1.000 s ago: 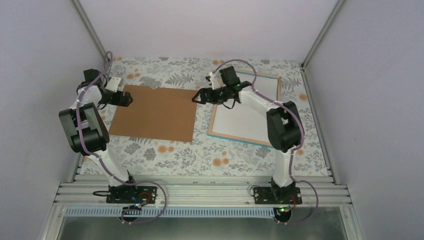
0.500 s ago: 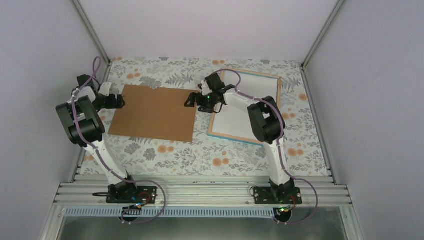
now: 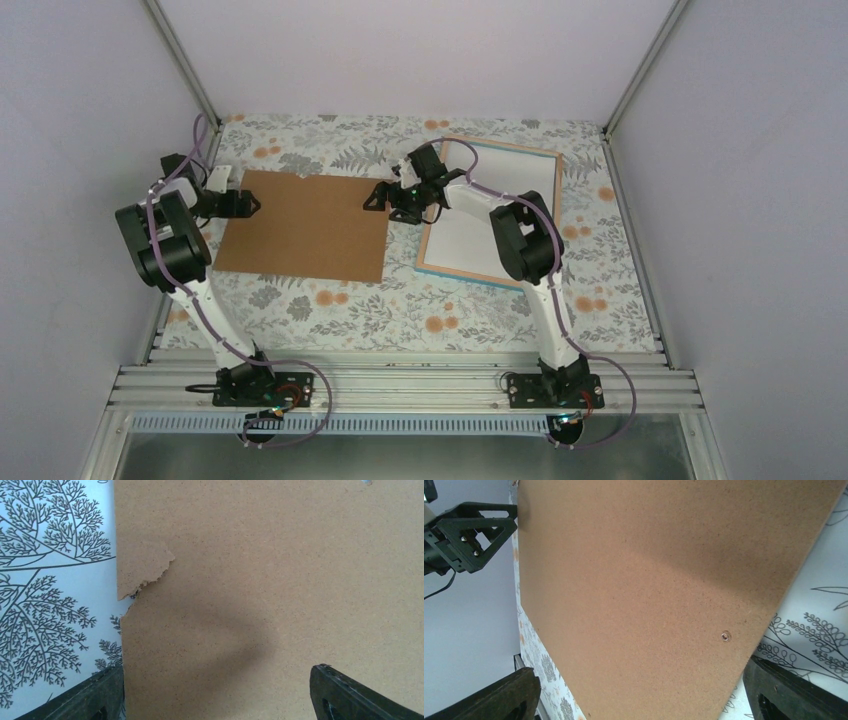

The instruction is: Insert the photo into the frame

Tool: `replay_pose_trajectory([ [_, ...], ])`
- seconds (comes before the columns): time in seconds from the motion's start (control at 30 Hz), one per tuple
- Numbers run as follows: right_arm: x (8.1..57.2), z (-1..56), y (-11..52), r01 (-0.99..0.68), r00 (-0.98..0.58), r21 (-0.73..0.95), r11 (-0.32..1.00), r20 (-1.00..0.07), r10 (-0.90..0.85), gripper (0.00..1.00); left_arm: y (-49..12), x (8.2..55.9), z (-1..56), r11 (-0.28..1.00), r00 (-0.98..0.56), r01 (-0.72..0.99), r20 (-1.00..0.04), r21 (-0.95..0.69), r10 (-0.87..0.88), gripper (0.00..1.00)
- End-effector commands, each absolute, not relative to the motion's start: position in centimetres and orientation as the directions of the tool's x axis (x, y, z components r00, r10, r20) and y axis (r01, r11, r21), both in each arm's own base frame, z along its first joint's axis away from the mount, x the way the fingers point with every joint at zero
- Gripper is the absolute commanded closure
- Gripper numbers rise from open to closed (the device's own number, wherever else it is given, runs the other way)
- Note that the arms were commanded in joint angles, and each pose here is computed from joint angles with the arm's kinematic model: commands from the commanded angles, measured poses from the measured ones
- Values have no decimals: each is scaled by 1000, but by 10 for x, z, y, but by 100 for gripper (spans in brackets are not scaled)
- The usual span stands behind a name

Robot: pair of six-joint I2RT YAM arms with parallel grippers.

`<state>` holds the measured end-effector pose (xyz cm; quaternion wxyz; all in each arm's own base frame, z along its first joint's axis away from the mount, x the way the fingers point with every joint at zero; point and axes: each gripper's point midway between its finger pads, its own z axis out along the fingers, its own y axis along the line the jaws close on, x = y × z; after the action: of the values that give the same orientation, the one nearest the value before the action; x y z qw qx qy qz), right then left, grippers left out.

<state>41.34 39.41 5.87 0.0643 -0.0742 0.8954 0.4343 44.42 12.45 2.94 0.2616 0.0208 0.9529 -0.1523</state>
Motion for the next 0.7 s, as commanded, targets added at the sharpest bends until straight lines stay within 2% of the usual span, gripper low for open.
replay_pose_trajectory([
  [0.0, 409, 96, 411, -299, -954, 812, 502, -268, -135, 0, 68, 399, -11, 867, -942, 111, -329, -486, -63, 9],
  [0.13, 406, 145, 411, -405, -912, 813, 419, -388, -129, 1, 50, 390, -7, 839, -943, 129, -326, -529, -60, 10],
  [0.27, 402, 172, 402, -455, -887, 806, 379, -446, -117, 2, 36, 385, -1, 817, -943, 151, -329, -556, -49, 11],
  [0.5, 400, 182, 361, -419, -902, 816, 398, -426, -73, 2, 1, 380, 12, 779, -940, 209, -342, -592, -8, 11],
  [0.67, 401, 163, 337, -386, -908, 760, 523, -413, -69, 2, 23, 392, 22, 845, -923, 150, -378, -513, -66, 10],
])
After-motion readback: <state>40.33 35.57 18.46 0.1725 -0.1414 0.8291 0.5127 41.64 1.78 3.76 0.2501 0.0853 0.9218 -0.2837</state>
